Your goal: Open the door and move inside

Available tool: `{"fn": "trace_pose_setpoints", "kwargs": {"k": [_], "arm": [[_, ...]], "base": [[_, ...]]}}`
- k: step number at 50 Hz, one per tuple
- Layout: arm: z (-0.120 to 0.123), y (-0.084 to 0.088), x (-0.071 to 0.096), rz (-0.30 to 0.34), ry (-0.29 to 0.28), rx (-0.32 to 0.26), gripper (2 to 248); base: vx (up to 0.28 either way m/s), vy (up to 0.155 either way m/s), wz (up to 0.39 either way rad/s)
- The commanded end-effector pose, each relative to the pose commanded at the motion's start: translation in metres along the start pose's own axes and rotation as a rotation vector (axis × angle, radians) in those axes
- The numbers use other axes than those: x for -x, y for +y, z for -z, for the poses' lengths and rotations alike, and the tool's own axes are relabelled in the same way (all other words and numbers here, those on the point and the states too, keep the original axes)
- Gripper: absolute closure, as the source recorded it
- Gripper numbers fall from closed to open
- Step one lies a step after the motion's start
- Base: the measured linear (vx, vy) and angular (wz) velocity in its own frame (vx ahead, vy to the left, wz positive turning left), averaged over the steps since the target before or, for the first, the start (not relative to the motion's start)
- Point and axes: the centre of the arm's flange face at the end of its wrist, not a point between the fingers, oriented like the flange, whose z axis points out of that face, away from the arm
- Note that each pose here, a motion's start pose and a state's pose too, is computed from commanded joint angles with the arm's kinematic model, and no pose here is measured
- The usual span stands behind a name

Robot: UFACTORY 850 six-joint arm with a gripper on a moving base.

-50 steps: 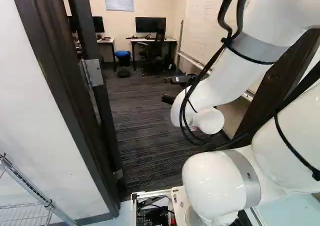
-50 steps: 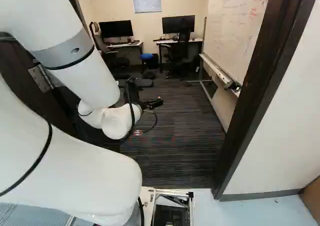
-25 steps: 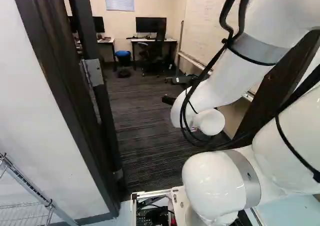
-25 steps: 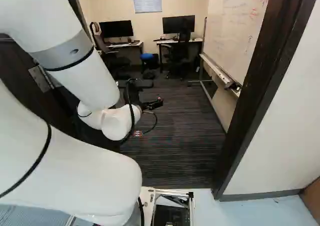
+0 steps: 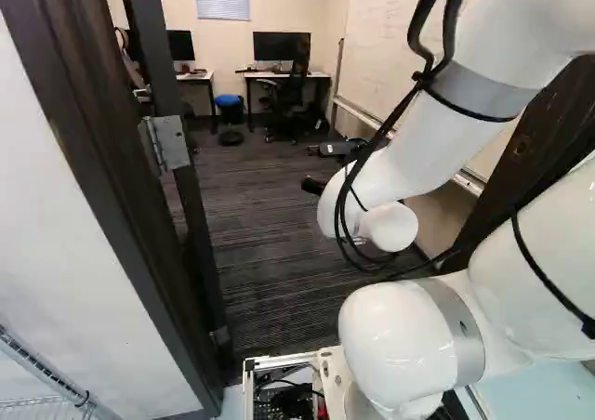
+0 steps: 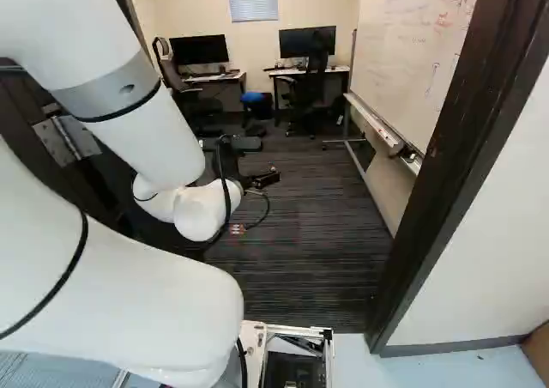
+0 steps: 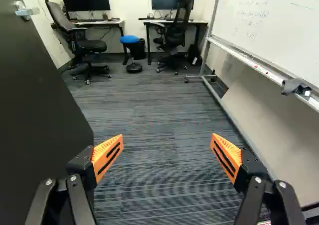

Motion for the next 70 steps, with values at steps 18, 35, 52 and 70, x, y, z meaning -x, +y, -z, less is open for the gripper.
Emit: {"fn": "trace_pose_setpoints", "kwargs": {"k": [18,35,52,70], "arm": [[0.0000,0.0000,0.0000,0.000,0.000,0.000,3],[0.0000,0.0000,0.0000,0.000,0.000,0.000,3],[0.0000,0.0000,0.0000,0.000,0.000,0.000,3],[0.0000,0.0000,0.0000,0.000,0.000,0.000,3]], "base": [[0.156,0.003,-0.009],[0.159,0.003,-0.008],[0.148,-0.032,0.011],[0.161,-0.067,-0.017]]}}
